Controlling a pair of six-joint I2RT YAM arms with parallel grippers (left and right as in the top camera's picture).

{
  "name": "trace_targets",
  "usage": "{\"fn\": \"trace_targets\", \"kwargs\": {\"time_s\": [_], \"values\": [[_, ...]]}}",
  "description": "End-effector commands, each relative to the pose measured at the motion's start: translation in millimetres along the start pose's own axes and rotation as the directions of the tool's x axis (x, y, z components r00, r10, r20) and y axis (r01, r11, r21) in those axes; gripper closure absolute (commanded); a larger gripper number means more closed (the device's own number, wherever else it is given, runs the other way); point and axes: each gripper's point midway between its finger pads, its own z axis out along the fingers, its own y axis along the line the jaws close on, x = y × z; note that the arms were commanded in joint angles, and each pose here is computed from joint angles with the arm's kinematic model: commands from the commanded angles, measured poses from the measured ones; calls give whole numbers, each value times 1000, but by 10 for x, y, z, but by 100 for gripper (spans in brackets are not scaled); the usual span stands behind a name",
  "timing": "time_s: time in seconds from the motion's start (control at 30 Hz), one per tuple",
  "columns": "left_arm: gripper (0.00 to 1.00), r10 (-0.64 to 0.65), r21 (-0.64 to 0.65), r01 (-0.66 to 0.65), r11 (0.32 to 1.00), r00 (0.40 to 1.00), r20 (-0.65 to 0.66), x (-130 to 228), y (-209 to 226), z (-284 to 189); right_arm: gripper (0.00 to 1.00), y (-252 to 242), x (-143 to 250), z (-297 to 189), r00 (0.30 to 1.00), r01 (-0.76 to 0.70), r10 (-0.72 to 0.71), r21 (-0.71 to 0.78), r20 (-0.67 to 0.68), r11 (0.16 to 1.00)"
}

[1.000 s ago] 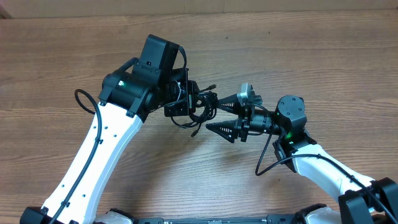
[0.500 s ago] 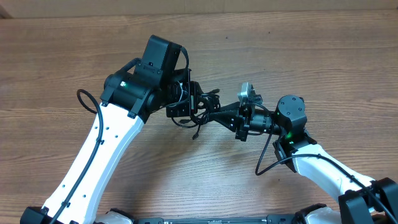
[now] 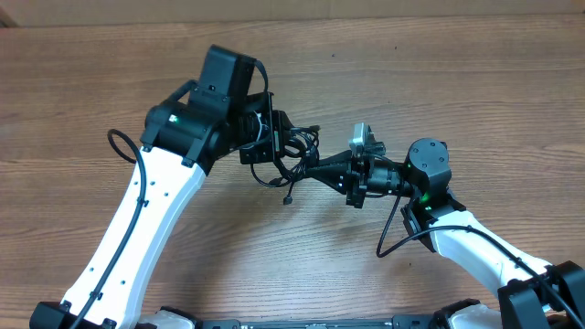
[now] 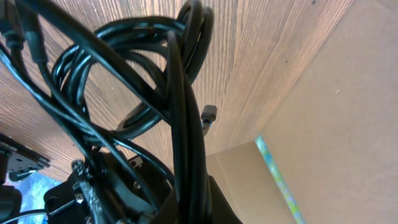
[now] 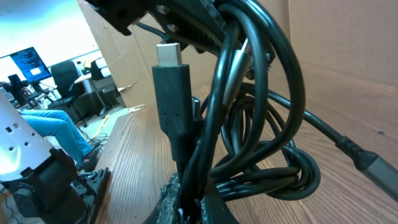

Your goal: Untangle cables

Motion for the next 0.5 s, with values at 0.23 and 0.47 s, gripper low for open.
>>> {"fn": "trace_targets", "kwargs": {"time_s": [0.23,0.47], "values": [[96,-65,131,51,990,992,106,-342,-327,-157,96,196,16,-2,997,69,-71,-109,-14,992],[96,-74,95,62,994,990,124,-385,-232,-153,88,127,3,4,998,66,-66,-69,-9,995]]}}
